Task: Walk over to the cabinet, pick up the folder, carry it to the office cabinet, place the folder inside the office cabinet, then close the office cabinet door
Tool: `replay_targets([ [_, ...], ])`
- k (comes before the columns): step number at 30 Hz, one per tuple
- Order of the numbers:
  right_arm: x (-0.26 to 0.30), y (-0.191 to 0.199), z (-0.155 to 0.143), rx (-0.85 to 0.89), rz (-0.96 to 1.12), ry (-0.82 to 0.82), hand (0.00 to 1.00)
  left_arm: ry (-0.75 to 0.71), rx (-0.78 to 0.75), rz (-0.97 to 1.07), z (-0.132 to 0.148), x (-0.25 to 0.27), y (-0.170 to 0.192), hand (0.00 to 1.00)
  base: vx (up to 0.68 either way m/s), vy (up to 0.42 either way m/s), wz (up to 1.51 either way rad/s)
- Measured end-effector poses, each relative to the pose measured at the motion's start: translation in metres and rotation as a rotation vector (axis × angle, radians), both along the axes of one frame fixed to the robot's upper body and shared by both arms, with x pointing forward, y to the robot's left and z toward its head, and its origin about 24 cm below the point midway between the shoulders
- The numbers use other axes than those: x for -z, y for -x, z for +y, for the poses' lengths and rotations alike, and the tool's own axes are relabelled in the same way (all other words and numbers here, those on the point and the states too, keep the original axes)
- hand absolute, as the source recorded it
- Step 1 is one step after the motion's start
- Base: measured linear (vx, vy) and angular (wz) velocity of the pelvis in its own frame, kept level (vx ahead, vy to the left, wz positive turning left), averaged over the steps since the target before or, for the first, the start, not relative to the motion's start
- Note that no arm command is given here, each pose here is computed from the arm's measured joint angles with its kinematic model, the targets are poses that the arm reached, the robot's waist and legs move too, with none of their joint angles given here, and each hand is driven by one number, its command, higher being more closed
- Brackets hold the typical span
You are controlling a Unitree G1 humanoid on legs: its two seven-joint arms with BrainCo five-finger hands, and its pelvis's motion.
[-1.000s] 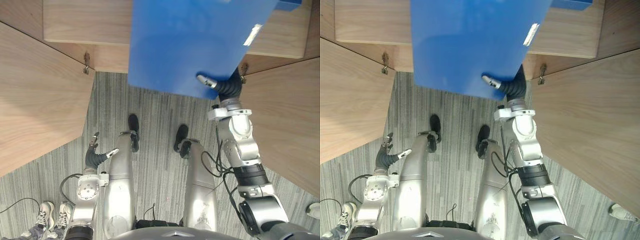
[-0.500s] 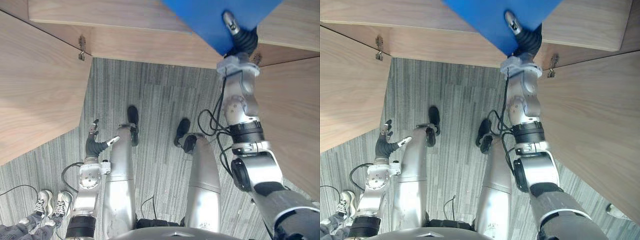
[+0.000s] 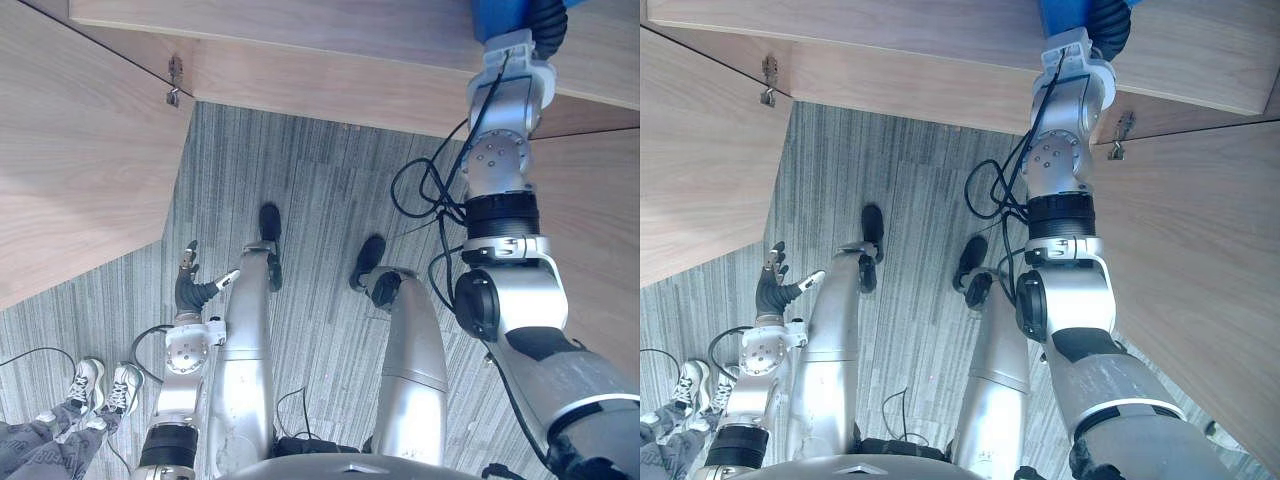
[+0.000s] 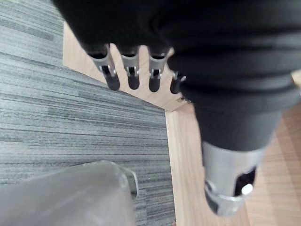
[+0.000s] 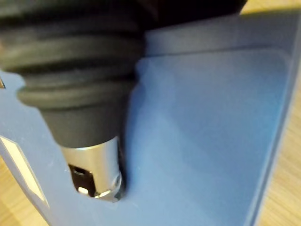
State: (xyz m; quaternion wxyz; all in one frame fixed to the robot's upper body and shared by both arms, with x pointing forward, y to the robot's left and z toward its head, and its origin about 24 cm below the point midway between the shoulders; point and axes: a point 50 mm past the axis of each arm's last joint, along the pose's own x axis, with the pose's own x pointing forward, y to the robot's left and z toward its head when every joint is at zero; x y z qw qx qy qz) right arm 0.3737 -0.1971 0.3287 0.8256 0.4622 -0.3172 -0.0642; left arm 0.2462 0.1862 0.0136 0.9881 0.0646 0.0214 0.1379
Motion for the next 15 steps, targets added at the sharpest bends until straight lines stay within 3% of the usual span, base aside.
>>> replay_targets([
  [4, 0.005, -0.003, 0.001, 0.0, 0.03, -0.011, 1.0, 0.029, 0.026, 0.012, -0.011, 0.003, -0.003, 0.0, -0.01, -0.019, 0.04],
  [5, 0.007, -0.006, 0.001, 0.001, 0.047, -0.013, 0.0, 0.036, 0.034, 0.021, -0.014, 0.005, -0.003, 0.0, -0.01, -0.017, 0.06],
  [15, 0.006, -0.014, 0.003, -0.02, 0.104, -0.038, 0.0, 0.049, 0.035, 0.064, -0.019, 0.013, -0.002, 0.0, 0.0, -0.007, 0.03],
])
